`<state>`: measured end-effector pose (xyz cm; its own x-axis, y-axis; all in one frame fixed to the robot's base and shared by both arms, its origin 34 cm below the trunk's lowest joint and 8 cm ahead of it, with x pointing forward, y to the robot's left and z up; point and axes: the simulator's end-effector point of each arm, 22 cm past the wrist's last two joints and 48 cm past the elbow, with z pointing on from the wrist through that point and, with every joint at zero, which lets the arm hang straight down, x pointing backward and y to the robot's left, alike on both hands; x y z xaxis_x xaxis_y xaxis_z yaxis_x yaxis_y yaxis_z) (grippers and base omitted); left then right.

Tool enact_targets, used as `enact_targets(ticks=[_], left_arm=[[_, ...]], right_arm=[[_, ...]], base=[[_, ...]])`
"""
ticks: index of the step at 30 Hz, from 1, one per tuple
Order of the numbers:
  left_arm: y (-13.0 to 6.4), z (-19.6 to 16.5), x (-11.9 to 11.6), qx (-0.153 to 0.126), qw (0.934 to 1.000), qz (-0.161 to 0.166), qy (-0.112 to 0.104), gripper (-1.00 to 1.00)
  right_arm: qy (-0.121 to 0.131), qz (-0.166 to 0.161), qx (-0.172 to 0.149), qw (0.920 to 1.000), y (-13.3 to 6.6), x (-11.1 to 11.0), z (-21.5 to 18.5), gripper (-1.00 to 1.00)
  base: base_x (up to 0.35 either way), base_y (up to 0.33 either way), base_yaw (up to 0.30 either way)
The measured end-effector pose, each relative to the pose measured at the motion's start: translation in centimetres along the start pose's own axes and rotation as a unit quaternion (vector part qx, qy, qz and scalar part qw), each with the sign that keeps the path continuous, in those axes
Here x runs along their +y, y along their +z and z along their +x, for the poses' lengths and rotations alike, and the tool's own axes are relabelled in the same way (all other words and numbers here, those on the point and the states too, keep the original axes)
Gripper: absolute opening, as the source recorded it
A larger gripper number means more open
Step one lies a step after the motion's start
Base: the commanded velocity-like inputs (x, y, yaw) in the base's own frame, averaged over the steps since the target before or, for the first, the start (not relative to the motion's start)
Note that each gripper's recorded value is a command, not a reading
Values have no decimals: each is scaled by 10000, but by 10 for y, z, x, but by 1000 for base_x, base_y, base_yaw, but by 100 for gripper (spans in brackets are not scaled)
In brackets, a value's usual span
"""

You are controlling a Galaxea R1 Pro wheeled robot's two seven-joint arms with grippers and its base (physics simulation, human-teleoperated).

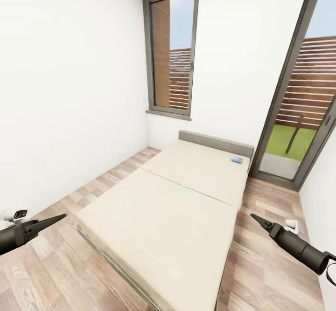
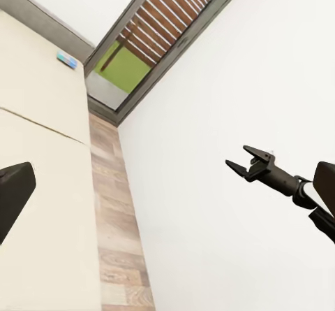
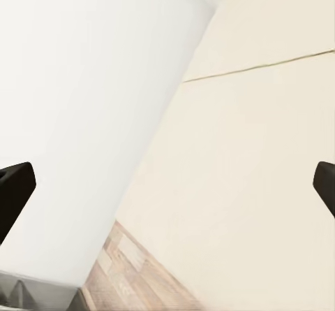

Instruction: Put all the toys in the child's room - the three board games (two on the bed and one on the table), the two jigsaw puzzles on the table, and the tennis ball on the table - inside the toy box on the table in the child's room.

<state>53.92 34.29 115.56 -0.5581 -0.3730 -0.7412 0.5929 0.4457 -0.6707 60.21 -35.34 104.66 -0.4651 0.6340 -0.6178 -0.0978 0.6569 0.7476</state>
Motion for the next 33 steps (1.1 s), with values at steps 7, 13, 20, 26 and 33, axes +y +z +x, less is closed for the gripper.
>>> enact_targets(ticks=[7, 13, 20, 26, 33], left_arm=[[0, 0, 0, 0, 10000, 0, -3, 100], [0, 0, 0, 4, 10000, 4, -4, 100], [0, 0, 0, 3, 10000, 2, -4, 100], [1, 0, 0, 1, 10000, 9, -7, 100], [1, 1, 0, 3, 10000, 8, -8, 100]], right_arm=[[8, -4, 0, 10000, 0, 0, 1, 100], [9, -6, -2, 10000, 0, 0, 1, 100], [11, -6, -2, 10000, 0, 0, 1, 100], [11, -10, -3, 10000, 0, 1, 1, 100], [13, -8, -3, 10000, 0, 1, 1, 100]], base=[[-14, -24, 290], [-2, -4, 290], [0, 0, 290], [0, 0, 290], [0, 0, 290]])
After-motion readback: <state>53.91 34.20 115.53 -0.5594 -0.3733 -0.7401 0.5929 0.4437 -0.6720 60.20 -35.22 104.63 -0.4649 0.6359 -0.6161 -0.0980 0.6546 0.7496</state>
